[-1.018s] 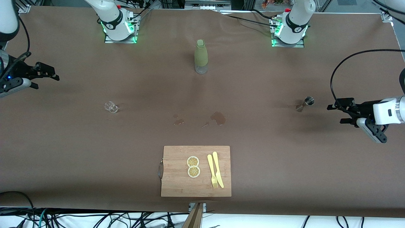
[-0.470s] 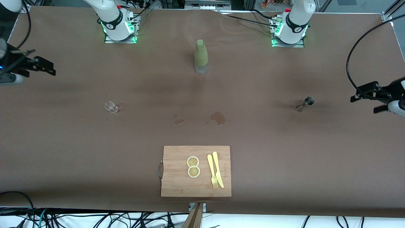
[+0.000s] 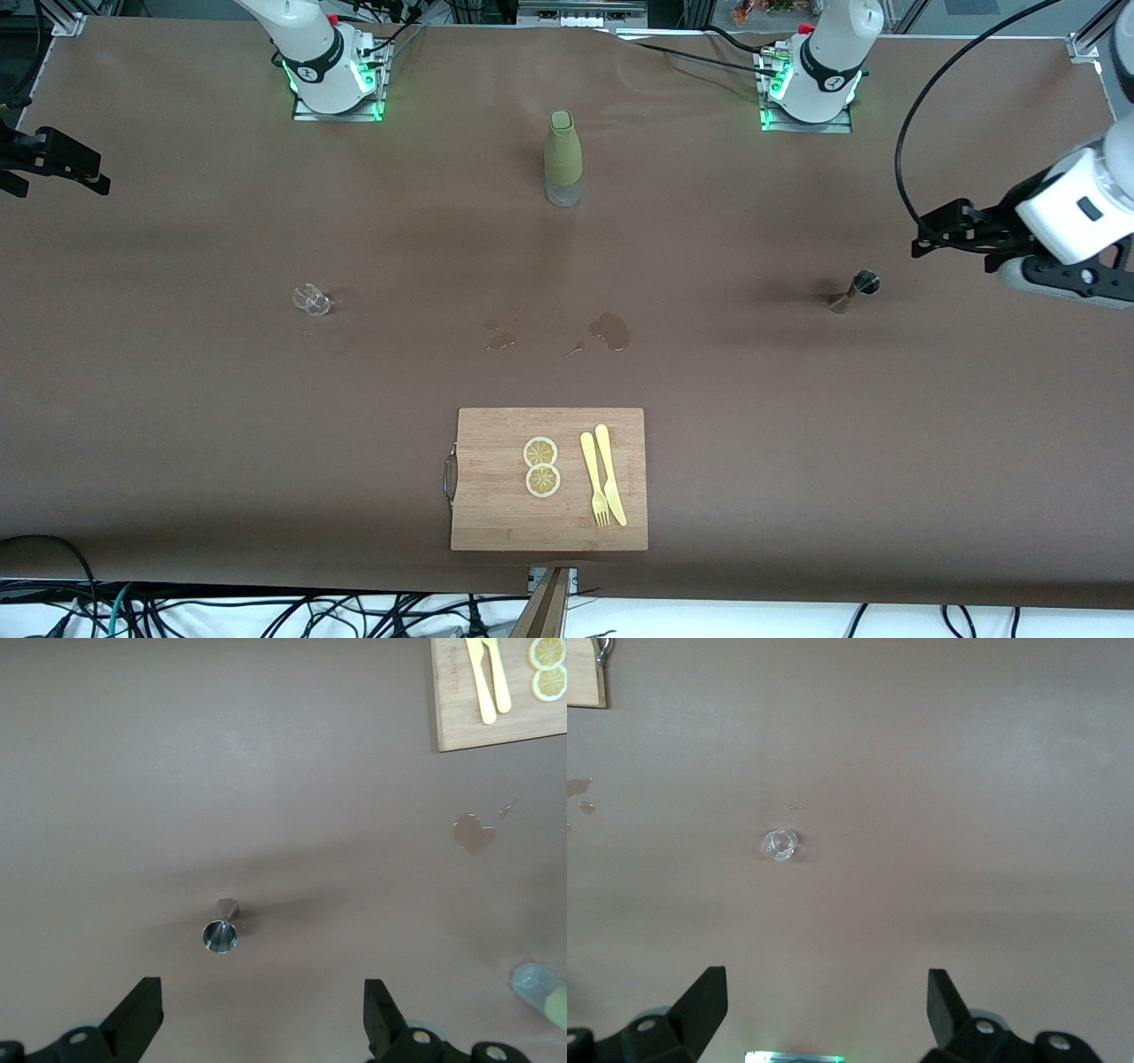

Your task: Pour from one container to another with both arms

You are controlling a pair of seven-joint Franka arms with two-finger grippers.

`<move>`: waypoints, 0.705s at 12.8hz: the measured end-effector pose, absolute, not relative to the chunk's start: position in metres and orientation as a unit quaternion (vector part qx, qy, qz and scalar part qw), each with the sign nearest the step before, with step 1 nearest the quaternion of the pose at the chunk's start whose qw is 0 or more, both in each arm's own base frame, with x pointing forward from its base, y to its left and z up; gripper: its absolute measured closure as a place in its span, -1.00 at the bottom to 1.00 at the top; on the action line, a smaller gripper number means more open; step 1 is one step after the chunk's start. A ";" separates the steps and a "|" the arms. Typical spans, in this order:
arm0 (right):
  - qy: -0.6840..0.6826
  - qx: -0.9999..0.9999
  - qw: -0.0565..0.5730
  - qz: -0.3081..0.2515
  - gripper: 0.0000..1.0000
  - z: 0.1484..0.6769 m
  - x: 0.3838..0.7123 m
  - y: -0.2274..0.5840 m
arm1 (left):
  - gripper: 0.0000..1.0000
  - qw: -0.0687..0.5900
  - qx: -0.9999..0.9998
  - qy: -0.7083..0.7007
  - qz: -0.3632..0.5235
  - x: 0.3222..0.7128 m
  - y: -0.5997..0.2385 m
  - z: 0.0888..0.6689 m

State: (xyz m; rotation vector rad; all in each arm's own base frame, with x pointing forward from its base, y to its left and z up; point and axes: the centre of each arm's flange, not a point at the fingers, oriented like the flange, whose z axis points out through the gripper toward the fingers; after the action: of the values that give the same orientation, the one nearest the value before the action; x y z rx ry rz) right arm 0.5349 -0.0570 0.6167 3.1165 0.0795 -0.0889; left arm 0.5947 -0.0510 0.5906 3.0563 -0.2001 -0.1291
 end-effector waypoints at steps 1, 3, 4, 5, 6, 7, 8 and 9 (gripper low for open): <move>0.018 0.999 0.012 -0.030 -1.00 0.615 0.536 -0.057 | -1.00 0.036 0.996 -0.063 -0.043 0.592 -0.052 0.594; 0.005 0.999 0.011 -0.031 -1.00 0.613 0.536 -0.057 | -1.00 0.035 0.997 -0.057 -0.044 0.588 -0.046 0.599; 0.004 0.999 0.008 -0.031 -1.00 0.613 0.537 -0.055 | -1.00 0.035 0.997 -0.053 -0.045 0.587 -0.042 0.599; 0.005 0.999 0.005 -0.031 -1.00 0.613 0.537 -0.052 | -1.00 0.035 0.997 -0.052 -0.048 0.587 -0.040 0.597; 0.006 0.999 0.003 -0.032 -1.00 0.611 0.538 -0.047 | -1.00 0.035 0.997 -0.051 -0.051 0.587 -0.039 0.594; 0.008 0.999 0.001 -0.035 -1.00 0.608 0.540 -0.042 | -1.00 0.035 0.997 -0.051 -0.053 0.587 -0.039 0.592; 0.012 0.999 0.000 -0.038 -1.00 0.604 0.544 -0.034 | -1.00 0.035 0.997 -0.051 -0.054 0.587 -0.039 0.591; 0.012 0.999 0.001 -0.039 -1.00 0.600 0.546 -0.023 | -1.00 0.035 0.997 -0.051 -0.055 0.587 -0.039 0.590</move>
State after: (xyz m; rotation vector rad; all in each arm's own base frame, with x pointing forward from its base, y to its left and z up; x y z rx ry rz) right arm 0.5465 -0.0229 0.6005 3.1374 0.0372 -0.1210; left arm 0.5868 -0.0393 0.5902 3.0634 -0.1558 -0.1692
